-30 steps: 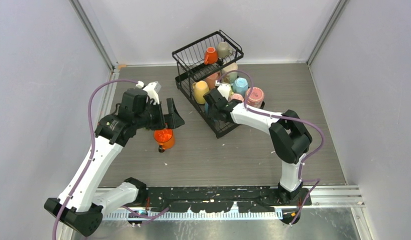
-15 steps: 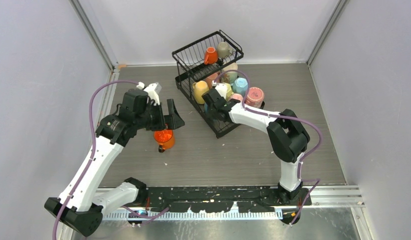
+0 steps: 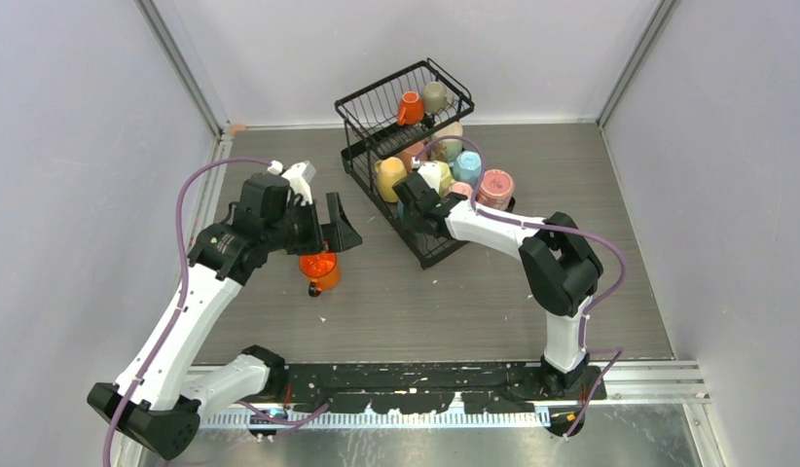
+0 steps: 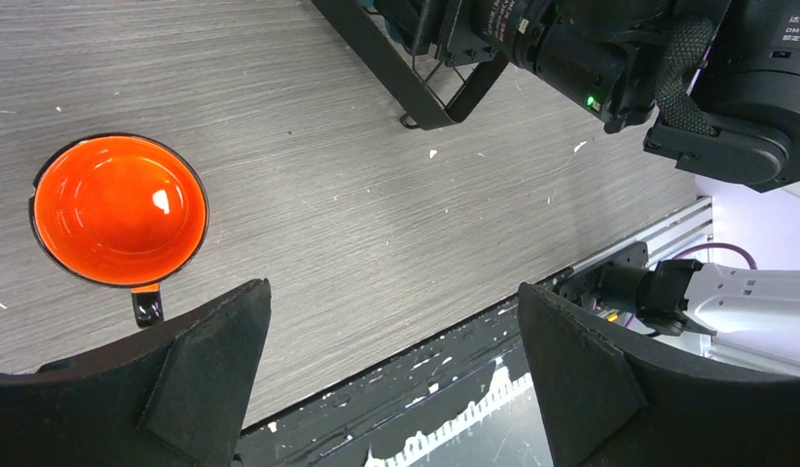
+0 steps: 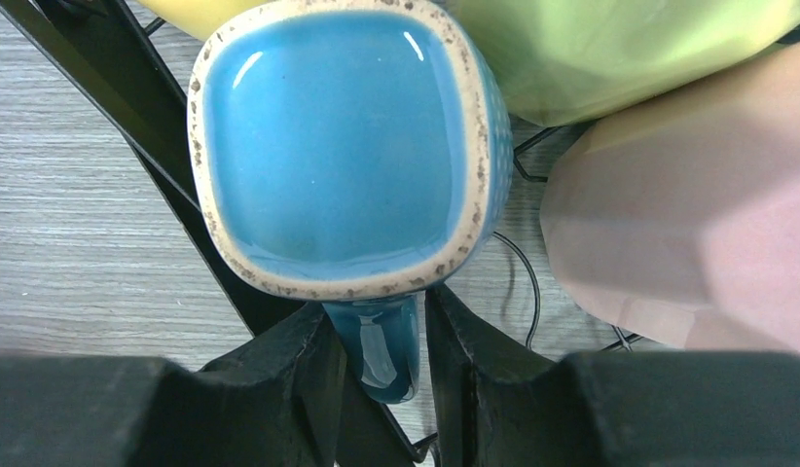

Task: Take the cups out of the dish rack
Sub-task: Unload the cup from the dish rack.

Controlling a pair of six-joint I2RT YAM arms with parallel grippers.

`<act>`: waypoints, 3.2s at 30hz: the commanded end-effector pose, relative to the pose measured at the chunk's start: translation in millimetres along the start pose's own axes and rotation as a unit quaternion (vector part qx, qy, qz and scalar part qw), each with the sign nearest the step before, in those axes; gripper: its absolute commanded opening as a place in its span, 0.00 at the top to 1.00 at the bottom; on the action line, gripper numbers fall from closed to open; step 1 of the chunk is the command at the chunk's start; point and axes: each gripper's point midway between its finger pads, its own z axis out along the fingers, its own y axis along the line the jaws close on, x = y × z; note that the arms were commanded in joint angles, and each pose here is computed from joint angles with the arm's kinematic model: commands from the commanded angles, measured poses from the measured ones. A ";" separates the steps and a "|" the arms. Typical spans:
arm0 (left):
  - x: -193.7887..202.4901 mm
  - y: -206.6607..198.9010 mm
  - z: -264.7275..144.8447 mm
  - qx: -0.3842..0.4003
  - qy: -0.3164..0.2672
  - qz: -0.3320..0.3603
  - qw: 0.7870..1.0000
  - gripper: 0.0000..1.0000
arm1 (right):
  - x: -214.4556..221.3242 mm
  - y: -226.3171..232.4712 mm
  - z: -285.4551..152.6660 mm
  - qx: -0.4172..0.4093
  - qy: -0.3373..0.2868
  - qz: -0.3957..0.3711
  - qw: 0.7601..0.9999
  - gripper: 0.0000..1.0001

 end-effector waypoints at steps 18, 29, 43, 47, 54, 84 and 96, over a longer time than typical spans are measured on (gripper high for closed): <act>-8.3 -7.2 3.2 0.017 -0.009 -0.004 1.000 0.00 | -1.0 -0.4 6.9 0.005 -0.019 -0.006 1.000 0.67; -9.9 -7.4 4.5 0.017 -0.013 -0.008 1.000 0.00 | -13.9 -0.2 -9.6 -0.003 -0.029 -0.014 0.999 0.99; -15.1 -10.6 14.1 0.034 -0.044 -0.059 0.997 0.00 | -25.9 17.2 -45.2 -0.067 -0.028 -0.051 0.996 0.99; -14.4 -9.8 17.4 0.034 -0.045 -0.066 0.996 0.00 | -28.9 15.2 -54.5 -0.068 -0.032 -0.050 0.996 0.99; -18.6 -13.3 21.7 0.043 -0.050 -0.077 0.995 0.00 | -40.5 10.0 -75.3 -0.068 -0.045 -0.044 0.996 0.99; -57.3 -65.8 38.1 0.200 -0.079 -0.170 0.962 0.00 | -74.4 56.3 -244.5 -0.352 -0.041 0.075 0.932 0.99; -99.2 -102.2 7.2 0.332 -0.120 -0.238 0.905 0.06 | -101.0 80.9 -286.4 -0.496 -0.030 0.149 0.855 0.99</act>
